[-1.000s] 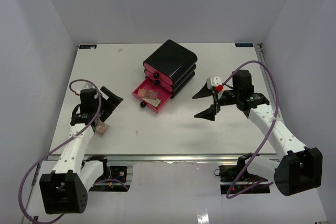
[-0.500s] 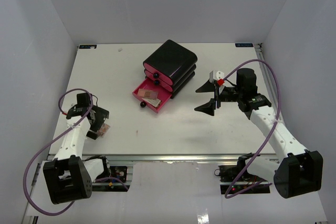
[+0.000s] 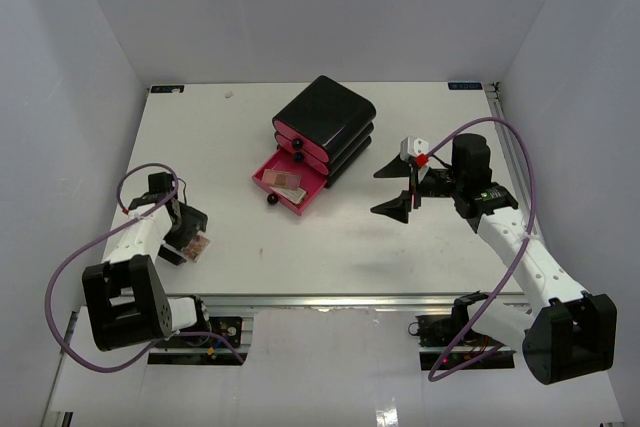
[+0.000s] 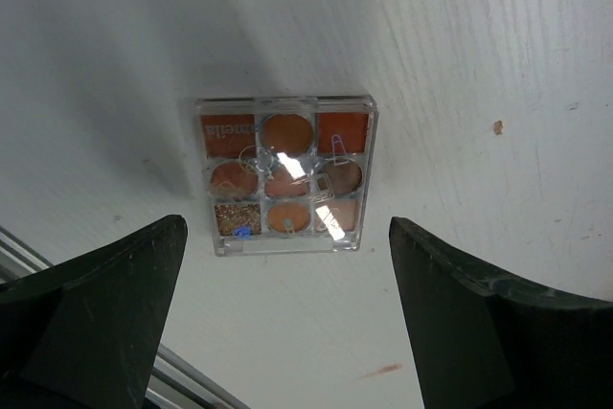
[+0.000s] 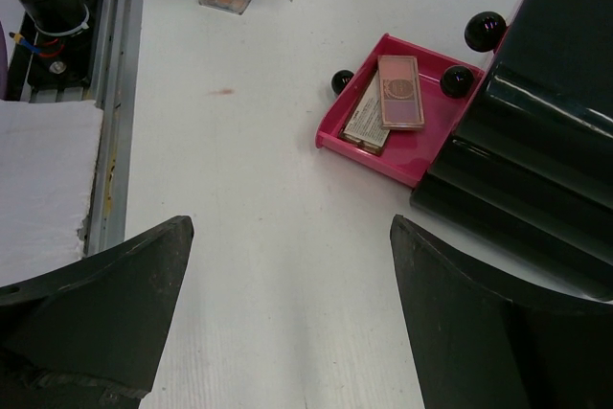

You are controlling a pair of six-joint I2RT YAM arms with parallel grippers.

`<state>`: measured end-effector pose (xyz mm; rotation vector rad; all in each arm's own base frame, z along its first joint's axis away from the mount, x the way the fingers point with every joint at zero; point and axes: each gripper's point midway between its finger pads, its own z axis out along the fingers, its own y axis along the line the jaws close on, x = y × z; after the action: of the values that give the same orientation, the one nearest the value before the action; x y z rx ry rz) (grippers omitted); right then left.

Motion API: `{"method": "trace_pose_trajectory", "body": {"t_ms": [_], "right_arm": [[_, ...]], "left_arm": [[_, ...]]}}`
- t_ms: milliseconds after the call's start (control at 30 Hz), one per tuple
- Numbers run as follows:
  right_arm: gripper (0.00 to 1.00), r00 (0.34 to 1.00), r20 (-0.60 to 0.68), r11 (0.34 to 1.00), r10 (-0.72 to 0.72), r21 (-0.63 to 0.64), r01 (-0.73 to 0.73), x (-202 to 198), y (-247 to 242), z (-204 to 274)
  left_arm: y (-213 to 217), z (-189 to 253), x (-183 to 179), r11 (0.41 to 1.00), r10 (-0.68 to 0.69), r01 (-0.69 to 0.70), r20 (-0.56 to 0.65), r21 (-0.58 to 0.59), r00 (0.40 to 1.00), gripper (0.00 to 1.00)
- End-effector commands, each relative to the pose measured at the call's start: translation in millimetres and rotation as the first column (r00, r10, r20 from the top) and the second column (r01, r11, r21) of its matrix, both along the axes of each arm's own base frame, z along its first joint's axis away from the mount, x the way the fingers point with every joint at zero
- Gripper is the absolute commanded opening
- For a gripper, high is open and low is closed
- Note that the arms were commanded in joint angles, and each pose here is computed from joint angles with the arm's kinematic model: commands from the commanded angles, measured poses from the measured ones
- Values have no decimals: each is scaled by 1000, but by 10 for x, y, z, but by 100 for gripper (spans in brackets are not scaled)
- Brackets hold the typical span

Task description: Organize the makeup

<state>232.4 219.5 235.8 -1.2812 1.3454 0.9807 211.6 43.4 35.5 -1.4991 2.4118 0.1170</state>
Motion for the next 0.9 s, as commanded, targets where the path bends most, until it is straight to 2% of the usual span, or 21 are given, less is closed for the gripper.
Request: {"method": "trace_pose_trajectory", "body": {"t_ms": [0, 233, 400, 467, 533, 600, 867], "right_arm": [[90, 1000, 26, 1000, 13, 22, -13, -17, -3, 65], [90, 1000, 19, 999, 22, 25, -22, -24, 0, 53], [90, 999, 20, 999, 25, 26, -26, -30, 1, 53], [90, 999, 22, 999, 24, 26, -24, -27, -3, 56], [90, 999, 24, 999, 23, 26, -24, -30, -4, 64], [90, 999, 26, 999, 23, 27, -24, -31, -8, 70], [90, 999, 29, 999, 20, 28, -21, -30, -17, 74]], "left_arm": [[-42, 11, 262, 998, -58, 61, 79, -33, 995, 98], [-7, -95, 255, 998, -44, 47, 58, -39, 997, 98], [-63, -185, 250, 994, -22, 29, 63, -103, 998, 96], [-83, -196, 257, 993, -22, 30, 70, -116, 997, 90], [-115, -171, 280, 990, -22, 34, 90, -134, 996, 77], [-135, -134, 305, 989, -26, 42, 113, -142, 993, 71], [-452, 154, 521, 945, -96, 176, 281, -275, 955, 39]]}}
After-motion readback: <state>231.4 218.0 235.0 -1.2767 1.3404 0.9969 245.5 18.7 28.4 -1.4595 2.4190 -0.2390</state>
